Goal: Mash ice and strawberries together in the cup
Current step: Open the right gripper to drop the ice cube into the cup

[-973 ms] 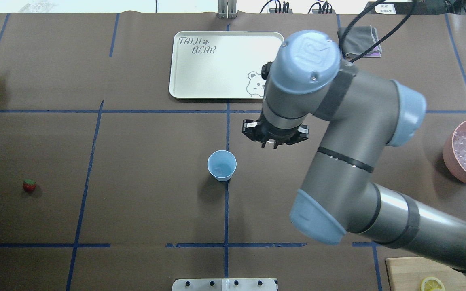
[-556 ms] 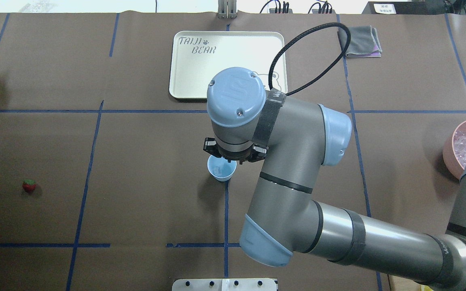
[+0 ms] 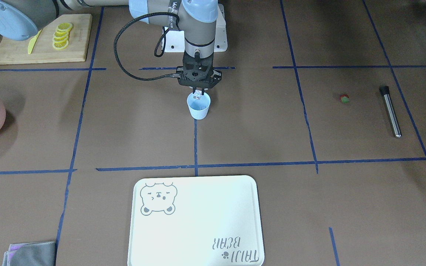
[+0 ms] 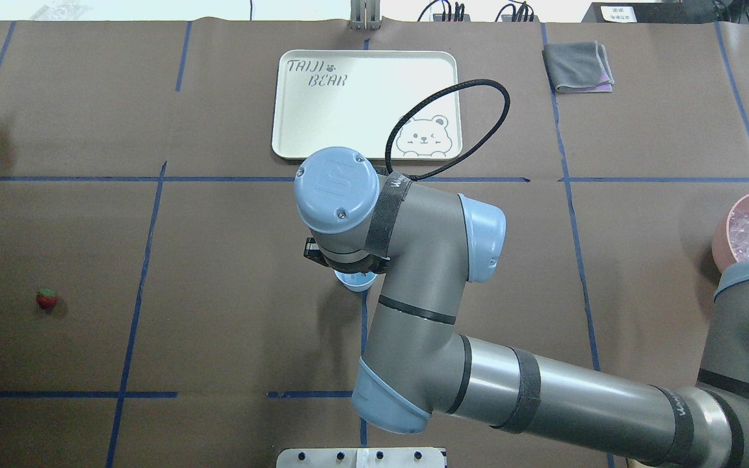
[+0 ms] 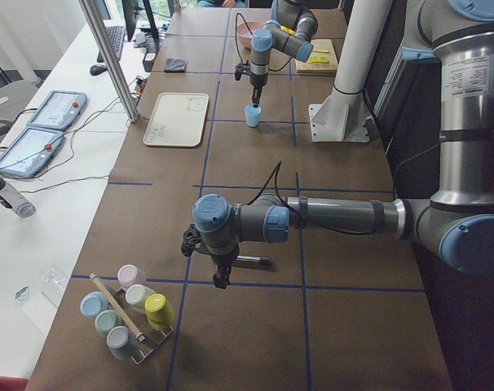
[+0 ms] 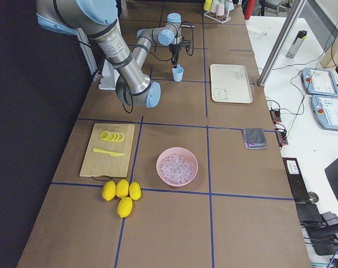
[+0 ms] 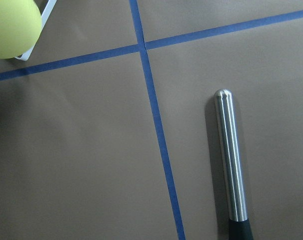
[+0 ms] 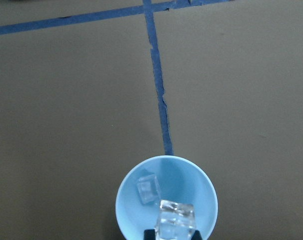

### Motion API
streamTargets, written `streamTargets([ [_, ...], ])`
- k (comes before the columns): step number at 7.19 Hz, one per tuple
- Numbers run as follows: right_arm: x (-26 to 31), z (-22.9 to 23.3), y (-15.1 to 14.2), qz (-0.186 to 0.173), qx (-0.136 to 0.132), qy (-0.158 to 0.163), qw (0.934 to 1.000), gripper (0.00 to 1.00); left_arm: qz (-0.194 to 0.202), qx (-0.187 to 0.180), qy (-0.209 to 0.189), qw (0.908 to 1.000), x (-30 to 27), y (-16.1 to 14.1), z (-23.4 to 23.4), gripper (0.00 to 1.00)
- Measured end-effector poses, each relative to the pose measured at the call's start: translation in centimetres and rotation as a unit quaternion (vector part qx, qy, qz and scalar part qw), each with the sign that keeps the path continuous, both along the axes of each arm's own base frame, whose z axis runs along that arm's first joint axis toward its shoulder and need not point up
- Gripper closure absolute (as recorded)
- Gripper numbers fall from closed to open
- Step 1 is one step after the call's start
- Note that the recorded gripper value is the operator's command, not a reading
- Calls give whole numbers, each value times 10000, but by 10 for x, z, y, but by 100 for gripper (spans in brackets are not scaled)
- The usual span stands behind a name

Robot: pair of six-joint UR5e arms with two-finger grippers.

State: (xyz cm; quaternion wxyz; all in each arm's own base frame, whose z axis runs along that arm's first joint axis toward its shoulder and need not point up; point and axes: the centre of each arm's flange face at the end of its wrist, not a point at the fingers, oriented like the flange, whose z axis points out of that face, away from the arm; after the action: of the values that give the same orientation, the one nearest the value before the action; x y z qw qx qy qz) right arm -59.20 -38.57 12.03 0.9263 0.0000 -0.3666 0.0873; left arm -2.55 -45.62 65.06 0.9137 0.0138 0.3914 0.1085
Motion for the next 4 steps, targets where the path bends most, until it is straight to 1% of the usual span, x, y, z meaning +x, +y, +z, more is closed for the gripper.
streamTargets([
  [4, -1, 0, 0, -52, 82, -3, 10000, 1, 1, 1, -1, 10000, 0, 0, 0, 0],
])
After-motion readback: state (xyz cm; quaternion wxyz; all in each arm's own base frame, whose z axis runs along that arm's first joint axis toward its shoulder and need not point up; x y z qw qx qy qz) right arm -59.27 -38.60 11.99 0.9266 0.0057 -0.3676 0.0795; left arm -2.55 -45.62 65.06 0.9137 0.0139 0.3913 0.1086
